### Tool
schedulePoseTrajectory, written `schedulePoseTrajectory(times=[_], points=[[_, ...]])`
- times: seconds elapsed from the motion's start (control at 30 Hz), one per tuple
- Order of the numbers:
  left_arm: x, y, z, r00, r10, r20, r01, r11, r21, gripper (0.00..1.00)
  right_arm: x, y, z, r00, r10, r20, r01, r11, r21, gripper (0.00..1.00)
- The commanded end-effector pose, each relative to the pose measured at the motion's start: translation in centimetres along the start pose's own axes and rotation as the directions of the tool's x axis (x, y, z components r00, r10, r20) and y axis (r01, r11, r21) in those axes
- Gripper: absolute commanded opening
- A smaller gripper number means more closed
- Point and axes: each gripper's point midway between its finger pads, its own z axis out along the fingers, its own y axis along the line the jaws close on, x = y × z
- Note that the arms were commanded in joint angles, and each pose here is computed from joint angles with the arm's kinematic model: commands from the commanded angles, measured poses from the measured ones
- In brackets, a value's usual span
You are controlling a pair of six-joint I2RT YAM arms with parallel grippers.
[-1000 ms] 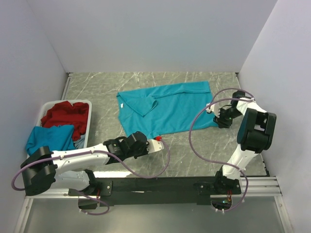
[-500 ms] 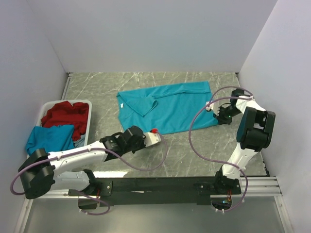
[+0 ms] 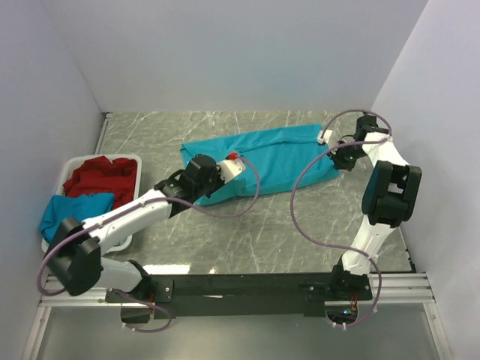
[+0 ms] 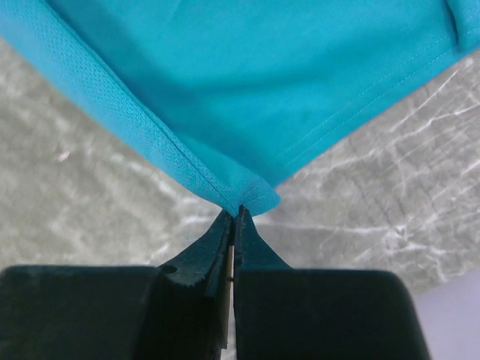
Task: Fold and stack the t-shirts
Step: Fold the tshirt
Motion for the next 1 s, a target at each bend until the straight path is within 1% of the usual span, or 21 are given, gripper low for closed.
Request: schedulePoseTrajectory(times=[0.0,0.07,0.13,0.17,0.2,0.27,0.47,0.7,0.97], points=[[-2.5,3.6,1.5,0.999,0.011,0.034,-0.008,0.996,-0.083,0.01,-1.6,-2.7,0.5,0.997,0.073,0.004,-0.073,0.995,0.067,0.0],[-3.5,5.2,2.2,0.999,0.009,0.042,-0.004,0.994,-0.113,0.0,-1.6,-3.4,1.2,0.995,0.101,-0.004,-0.101,0.992,0.072,0.0],[-3.2,6.3,3.6,1.0,0.016,0.024,-0.013,0.992,-0.127,0.0,-2.0,-4.8,1.2,0.992,0.124,-0.008,-0.123,0.987,0.107,0.0],[-4.0,7.2,3.8,0.999,0.015,0.036,-0.01,0.99,-0.142,0.0,-1.8,-5.0,1.9,0.99,0.138,-0.015,-0.136,0.985,0.104,0.0],[-3.4,7.7,4.7,1.0,0.017,0.017,-0.015,0.99,-0.142,0.0,-2.0,-5.8,1.8,0.989,0.15,-0.02,-0.146,0.981,0.132,0.0],[-4.0,8.9,5.3,1.0,0.017,0.022,-0.013,0.987,-0.16,0.0,-1.9,-6.2,2.5,0.986,0.166,-0.027,-0.161,0.977,0.139,0.0],[-3.7,11.1,7.6,1.0,0.031,-0.001,-0.031,0.982,-0.186,0.0,-2.1,-8.2,3.3,0.976,0.215,-0.022,-0.207,0.96,0.187,0.0],[-2.6,12.9,10.1,0.998,0.037,-0.048,-0.046,0.978,-0.202,0.0,-3.3,-8.9,4.5,0.972,0.234,-0.026,-0.224,0.952,0.21,0.0],[-2.4,13.6,10.9,0.996,0.054,-0.066,-0.067,0.975,-0.214,0.0,-3.6,-9.5,5.1,0.965,0.261,-0.031,-0.247,0.94,0.234,0.0]])
